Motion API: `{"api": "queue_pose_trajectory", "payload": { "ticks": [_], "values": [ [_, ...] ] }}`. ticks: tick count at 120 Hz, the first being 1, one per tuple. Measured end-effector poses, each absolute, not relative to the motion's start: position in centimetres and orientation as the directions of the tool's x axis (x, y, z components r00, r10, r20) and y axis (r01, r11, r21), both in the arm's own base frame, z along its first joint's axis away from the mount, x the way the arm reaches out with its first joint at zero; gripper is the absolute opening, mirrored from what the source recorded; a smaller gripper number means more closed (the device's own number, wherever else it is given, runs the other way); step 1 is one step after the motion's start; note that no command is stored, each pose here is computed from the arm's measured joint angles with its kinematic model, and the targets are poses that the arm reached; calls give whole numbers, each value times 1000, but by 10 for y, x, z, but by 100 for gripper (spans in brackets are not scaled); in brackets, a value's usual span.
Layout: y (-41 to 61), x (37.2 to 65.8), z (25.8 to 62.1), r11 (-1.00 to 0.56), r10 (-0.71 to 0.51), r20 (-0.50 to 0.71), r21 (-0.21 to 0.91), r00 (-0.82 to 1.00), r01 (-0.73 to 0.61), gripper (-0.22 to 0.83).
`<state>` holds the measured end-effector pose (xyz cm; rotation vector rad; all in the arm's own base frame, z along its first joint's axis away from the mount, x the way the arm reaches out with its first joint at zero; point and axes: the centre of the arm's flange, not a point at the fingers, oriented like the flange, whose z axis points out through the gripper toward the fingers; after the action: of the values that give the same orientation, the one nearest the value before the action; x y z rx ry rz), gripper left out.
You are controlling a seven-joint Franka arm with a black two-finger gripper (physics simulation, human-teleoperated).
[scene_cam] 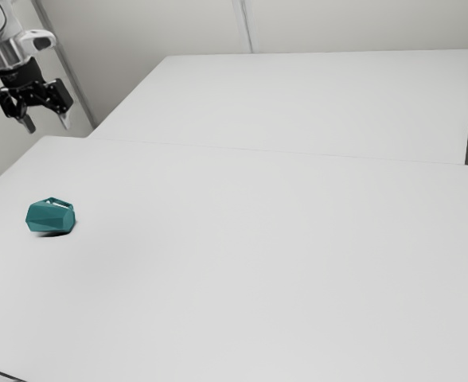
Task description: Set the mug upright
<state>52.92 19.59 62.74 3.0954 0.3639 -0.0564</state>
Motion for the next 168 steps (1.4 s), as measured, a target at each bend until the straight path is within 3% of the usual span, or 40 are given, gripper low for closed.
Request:
{"api": "queue_pose_trajectory", "payload": {
  "ticks": [15, 51, 81, 112, 148, 168],
  "values": [
    [246, 515, 620, -960, 277, -35, 37, 960, 278, 59],
    [325, 513, 568, -956, 253, 2, 154, 968, 249, 59],
    [403, 475, 542, -941, 252, 90, 257, 963, 222, 59],
    [469, 437, 494, -918, 237, 163, 359, 958, 166, 59],
    [523, 429, 434, -902, 185, 288, 428, 939, 46, 59],
    [542, 416, 411, -873, 214, 368, 488, 905, 8, 59]
  ]
}}
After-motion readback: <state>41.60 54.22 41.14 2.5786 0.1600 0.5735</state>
